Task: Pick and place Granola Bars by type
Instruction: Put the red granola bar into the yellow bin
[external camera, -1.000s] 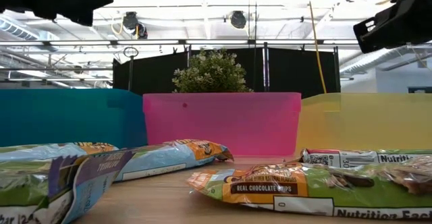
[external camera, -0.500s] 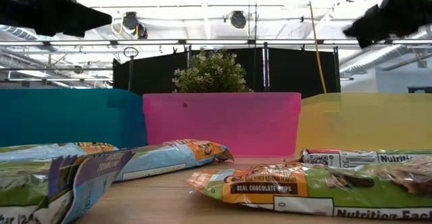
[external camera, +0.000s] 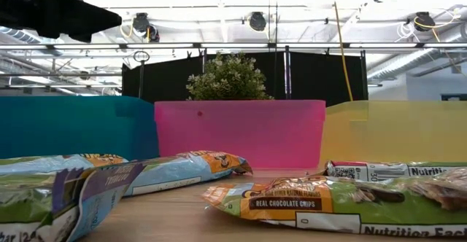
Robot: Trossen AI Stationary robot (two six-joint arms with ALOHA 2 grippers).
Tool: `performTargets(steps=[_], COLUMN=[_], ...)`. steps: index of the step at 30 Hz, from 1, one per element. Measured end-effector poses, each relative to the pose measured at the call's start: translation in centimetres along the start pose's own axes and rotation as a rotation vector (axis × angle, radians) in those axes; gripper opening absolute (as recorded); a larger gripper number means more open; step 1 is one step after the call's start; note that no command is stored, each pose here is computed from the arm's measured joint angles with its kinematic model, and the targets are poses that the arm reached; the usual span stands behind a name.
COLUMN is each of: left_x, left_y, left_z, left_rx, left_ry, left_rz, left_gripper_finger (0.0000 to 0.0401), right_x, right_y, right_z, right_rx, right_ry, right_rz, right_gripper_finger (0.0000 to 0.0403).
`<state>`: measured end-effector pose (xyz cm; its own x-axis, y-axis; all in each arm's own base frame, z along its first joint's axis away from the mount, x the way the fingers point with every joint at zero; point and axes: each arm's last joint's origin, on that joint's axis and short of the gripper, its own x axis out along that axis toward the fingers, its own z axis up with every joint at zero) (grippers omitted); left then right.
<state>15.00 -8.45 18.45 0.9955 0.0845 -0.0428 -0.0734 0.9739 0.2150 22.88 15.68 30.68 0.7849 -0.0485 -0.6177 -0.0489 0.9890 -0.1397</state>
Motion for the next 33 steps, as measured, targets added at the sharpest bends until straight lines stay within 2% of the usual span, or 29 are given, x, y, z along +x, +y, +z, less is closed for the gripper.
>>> performTargets(steps=[4, 8, 12, 16, 21, 28, 33], left_x=[0.0, 0.0, 0.0, 0.0, 0.0, 0.0, 0.0], left_y=[0.0, 0.1, 0.2, 0.2, 0.2, 0.2, 0.2], left_z=[0.0, 0.5, 0.8, 1.0, 1.0, 0.9, 0.9], left_rx=[-0.004, 0.017, 0.022, 0.025, 0.06, 0.059, 0.061], left_ry=[-0.001, -0.039, -0.072, -0.083, -0.084, -0.08, -0.077], left_rz=[0.0, 0.008, 0.015, 0.018, 0.02, 0.019, 0.018], left_gripper_finger=[0.0051, 0.0051, 0.0051, 0.0051, 0.0051, 0.0051, 0.0051], right_x=[3.3, 7.2, 10.2, 11.7, 11.7, 12.1, 13.0], right_y=[3.9, 6.8, 8.6, 9.3, 9.4, 9.2, 8.9], right_z=[1.8, 1.3, 0.3, -0.4, -0.5, -1.1, -2.5], right_rx=[0.02, 0.052, 0.142, 0.226, 0.246, 0.245, 0.273], right_ry=[0.238, 0.412, 0.52, 0.557, 0.604, 0.61, 0.614], right_rz=[-0.036, -0.008, 0.135, 0.131, 0.191, 0.179, 0.14], right_gripper_finger=[0.0, 0.0, 0.0, 0.001, 0.0075, 0.0203, 0.0257])
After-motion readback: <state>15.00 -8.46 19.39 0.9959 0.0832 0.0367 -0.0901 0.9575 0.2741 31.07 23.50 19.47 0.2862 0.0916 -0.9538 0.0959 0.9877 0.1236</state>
